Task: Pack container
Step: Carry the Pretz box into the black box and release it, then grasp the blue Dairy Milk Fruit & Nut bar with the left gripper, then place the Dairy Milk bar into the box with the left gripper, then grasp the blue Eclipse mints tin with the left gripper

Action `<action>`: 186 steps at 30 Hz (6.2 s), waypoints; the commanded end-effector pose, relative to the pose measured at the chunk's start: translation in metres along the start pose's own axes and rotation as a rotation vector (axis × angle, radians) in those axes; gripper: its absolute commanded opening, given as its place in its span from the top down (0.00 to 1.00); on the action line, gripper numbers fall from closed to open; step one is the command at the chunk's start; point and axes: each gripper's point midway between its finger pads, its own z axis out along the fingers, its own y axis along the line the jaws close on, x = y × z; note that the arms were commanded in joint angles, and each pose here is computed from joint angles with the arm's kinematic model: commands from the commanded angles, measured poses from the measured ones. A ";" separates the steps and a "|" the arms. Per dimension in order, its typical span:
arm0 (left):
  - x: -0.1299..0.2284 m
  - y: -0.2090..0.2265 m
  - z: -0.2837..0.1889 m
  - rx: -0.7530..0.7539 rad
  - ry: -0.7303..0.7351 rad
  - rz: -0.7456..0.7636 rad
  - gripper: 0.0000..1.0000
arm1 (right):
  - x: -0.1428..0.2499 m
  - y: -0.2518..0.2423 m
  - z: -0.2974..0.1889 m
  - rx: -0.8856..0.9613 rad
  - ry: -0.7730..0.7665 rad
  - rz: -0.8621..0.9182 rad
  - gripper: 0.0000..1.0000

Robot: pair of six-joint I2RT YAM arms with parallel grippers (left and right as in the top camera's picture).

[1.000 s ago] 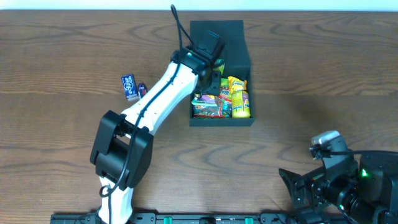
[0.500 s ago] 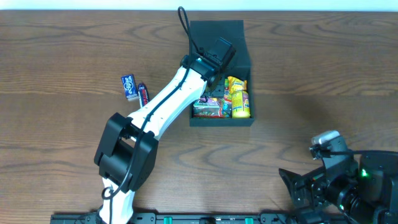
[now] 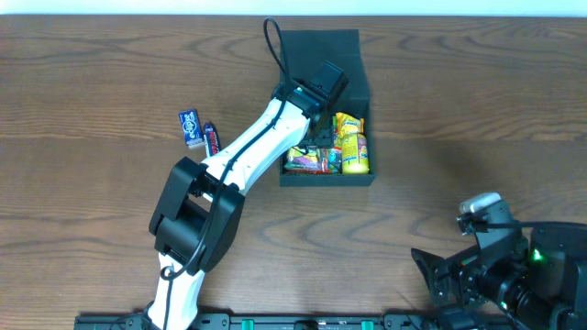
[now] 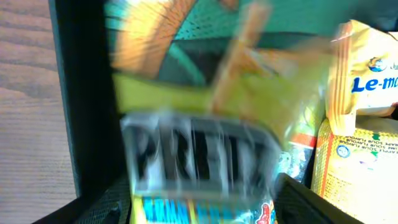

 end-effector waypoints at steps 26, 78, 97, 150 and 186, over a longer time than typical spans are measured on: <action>-0.064 0.152 -0.098 -0.286 -0.242 -0.300 0.17 | -0.001 -0.001 -0.002 0.009 -0.005 0.017 0.01; 0.039 0.211 0.057 -0.132 0.119 -0.202 0.40 | -0.001 -0.002 -0.001 0.009 -0.004 0.017 0.01; -0.044 0.197 -0.006 -0.142 -0.046 -0.174 0.75 | -0.001 -0.001 -0.002 0.009 -0.005 0.017 0.01; -0.016 -0.049 -0.019 0.307 0.013 0.073 0.52 | -0.001 -0.002 -0.001 0.009 -0.004 0.018 0.01; -0.069 0.258 -0.001 -0.275 -0.003 -0.330 0.37 | -0.001 -0.001 -0.002 0.009 -0.005 0.017 0.01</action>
